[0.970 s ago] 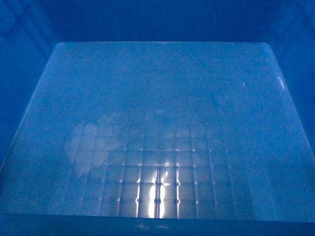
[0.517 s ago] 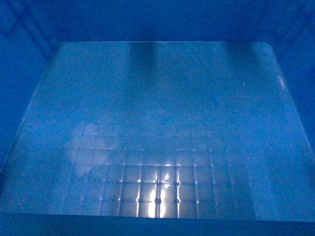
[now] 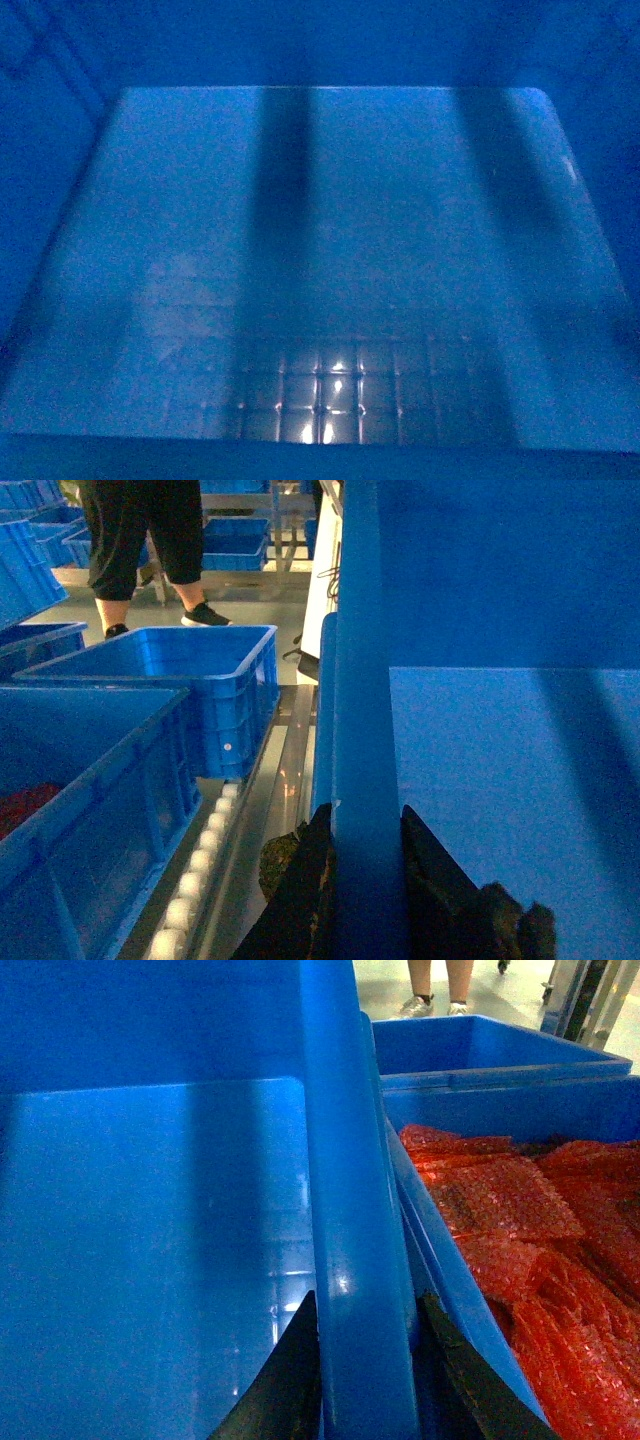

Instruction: Place box next to blue box on left shelf

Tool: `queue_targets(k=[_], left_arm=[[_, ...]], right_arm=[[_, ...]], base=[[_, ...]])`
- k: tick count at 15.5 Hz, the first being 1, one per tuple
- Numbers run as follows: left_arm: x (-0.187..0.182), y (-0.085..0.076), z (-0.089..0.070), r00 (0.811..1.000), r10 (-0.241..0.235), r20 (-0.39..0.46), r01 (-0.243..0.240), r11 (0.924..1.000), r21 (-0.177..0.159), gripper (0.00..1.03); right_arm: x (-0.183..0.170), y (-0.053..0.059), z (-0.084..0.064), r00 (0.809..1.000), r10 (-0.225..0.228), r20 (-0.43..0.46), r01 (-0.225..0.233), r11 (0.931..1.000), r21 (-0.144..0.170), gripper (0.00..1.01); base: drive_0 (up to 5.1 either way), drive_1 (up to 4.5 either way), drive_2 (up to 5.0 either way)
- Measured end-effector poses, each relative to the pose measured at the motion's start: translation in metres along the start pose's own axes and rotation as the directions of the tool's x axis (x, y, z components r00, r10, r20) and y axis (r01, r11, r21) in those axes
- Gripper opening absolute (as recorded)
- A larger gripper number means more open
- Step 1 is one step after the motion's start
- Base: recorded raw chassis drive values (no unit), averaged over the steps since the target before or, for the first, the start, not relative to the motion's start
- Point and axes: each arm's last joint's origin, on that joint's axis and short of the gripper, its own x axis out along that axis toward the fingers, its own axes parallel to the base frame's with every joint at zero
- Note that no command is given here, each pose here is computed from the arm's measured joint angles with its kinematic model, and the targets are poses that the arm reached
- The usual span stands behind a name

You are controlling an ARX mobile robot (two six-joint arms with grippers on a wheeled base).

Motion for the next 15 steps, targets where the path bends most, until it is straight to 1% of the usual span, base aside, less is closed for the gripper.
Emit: queue_targets(k=[2, 15], left_arm=[[0.0001, 0.0, 0.0001, 1.0, 0.0, 0.001, 0.0, 1.0, -0.001, 0.12], [0.0, 0.0, 0.0003, 1.0, 0.0, 0.003, 0.0, 1.0, -0.001, 0.12]], right_arm=[[-0.0001, -0.0001, 0.0003, 1.0, 0.0, 0.002, 0.0, 1.0, 0.001, 0.19], [-0.0002, -0.0001, 0.0004, 1.0, 0.0, 0.003, 0.0, 1.0, 0.002, 0.19]], base=[[0.0, 3.56, -3.6], [0.0, 0.0, 0.0]])
